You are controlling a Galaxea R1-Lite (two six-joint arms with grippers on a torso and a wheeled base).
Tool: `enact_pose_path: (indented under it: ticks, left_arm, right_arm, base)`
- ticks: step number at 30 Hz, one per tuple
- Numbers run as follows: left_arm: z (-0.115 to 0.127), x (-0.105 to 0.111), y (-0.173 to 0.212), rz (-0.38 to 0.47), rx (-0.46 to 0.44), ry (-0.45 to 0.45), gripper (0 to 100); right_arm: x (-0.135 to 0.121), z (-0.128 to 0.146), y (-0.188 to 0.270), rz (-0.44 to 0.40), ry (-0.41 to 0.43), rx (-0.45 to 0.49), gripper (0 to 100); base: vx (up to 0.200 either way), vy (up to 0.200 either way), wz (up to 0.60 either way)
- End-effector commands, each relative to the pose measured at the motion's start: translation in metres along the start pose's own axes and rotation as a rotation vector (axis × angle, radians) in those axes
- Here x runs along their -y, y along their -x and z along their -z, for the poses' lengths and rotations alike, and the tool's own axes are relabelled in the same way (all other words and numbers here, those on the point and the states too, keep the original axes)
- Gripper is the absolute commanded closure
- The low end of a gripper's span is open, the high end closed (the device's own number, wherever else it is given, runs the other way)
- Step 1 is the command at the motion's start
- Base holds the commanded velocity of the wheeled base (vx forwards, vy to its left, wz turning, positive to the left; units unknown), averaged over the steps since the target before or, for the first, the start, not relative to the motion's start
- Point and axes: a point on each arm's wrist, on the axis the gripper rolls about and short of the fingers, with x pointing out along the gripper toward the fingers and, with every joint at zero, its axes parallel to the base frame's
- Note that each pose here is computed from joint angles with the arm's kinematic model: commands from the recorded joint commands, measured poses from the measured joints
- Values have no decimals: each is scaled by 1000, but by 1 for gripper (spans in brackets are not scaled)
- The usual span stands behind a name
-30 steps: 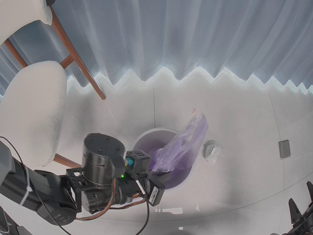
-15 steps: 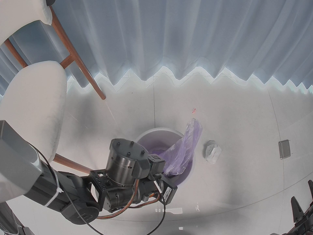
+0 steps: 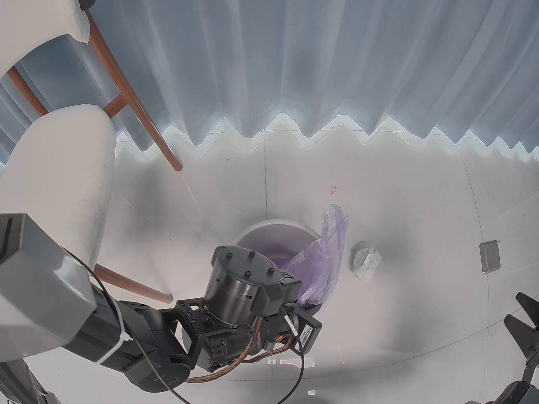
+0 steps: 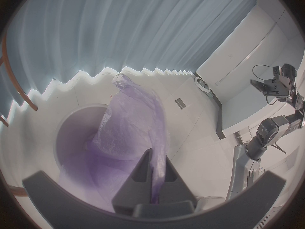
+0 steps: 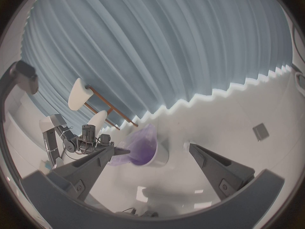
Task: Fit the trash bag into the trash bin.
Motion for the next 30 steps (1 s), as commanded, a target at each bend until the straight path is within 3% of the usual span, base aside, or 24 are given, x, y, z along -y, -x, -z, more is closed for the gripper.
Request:
enact_pose_path:
  ticks: [1,8,14,20,30]
  left_arm:
    - [0,2,0,-1,3,8,100]
    - [1,6,3,8,-1,3,100]
    - [4,6,6,10,-12,1,100]
    - [7,6,7,9,-21,1,100]
    - [10,6,11,11,-31,0,100]
  right_arm:
    - [1,-11,-49,30,-120,-274,0]
    - [7,-6,-91,81,-174,-474,0]
    - [3,-8,-117,54,-188,-544,0]
    - [-9,-1,-141,-36,-150,-572,0]
    - [-20,0,-190,-50,-118,-575,0]
  base:
    - [0,0,0]
    - [0,0,0]
    - [0,0,0]
    - [0,0,0]
    - [0,0,0]
